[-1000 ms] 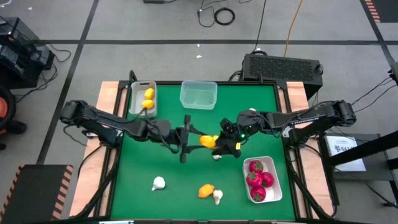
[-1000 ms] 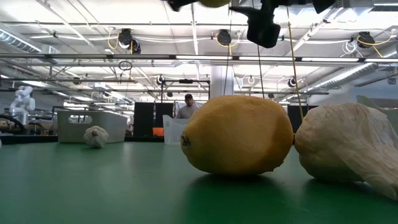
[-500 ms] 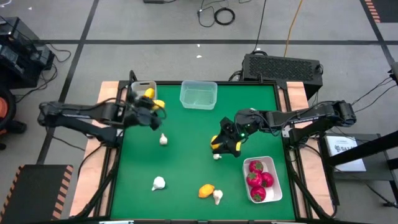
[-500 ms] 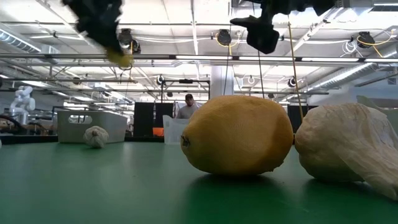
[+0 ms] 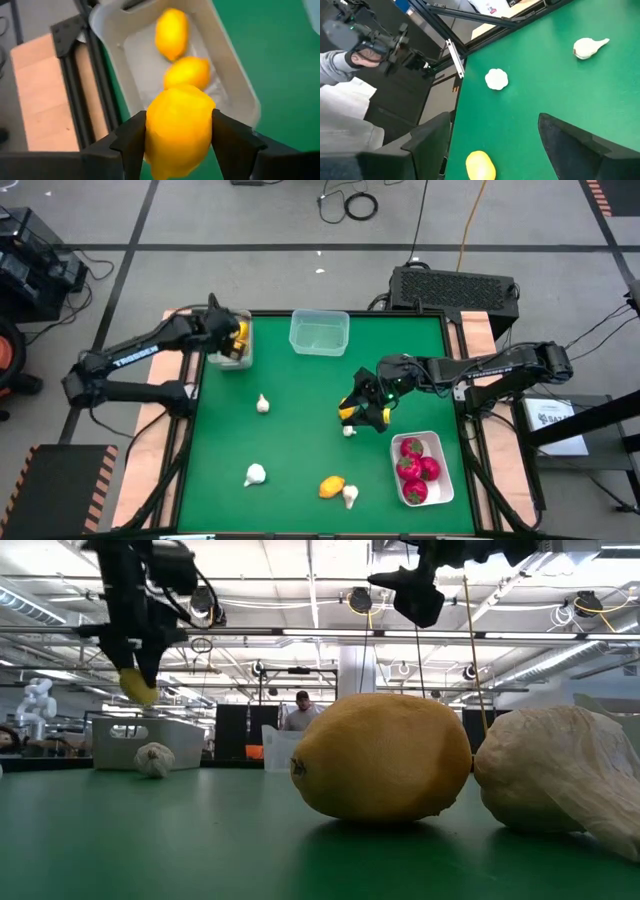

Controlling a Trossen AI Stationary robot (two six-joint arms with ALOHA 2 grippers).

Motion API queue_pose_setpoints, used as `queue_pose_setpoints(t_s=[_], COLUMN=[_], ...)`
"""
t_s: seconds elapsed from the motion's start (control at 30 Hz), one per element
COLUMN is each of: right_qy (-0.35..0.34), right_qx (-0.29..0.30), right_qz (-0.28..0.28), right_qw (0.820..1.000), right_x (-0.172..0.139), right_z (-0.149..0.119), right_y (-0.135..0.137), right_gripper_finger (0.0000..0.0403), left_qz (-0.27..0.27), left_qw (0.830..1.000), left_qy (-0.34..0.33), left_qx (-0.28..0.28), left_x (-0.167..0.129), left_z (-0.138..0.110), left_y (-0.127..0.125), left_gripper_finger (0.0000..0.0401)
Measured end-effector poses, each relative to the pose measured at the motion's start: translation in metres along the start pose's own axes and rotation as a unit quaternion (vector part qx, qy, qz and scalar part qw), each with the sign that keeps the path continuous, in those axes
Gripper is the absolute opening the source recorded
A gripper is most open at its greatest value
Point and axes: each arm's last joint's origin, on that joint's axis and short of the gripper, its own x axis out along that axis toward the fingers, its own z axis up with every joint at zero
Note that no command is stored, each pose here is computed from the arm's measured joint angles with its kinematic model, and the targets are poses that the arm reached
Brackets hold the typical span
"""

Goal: Sort produce into baskets
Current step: Put the yellow lemon into the gray bin

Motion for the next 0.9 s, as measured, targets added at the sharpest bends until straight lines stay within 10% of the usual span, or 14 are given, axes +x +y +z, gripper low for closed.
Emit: queue_pose_setpoints(t_s=[0.9], right_qy=[0.066], right_qx=[0.062], right_qz=[-0.025], right_qw=[0.996], right_x=[0.002], right_z=[-0.017], right_y=[0.001], right_gripper_finger=[0.0293], left_qz=[0.072], left_qw=[0.993], left_qy=[0.084], left_qx=[0.027], left_x=[0.061], left_z=[0.04], left_y=[0.01], left_gripper_finger=[0.0301])
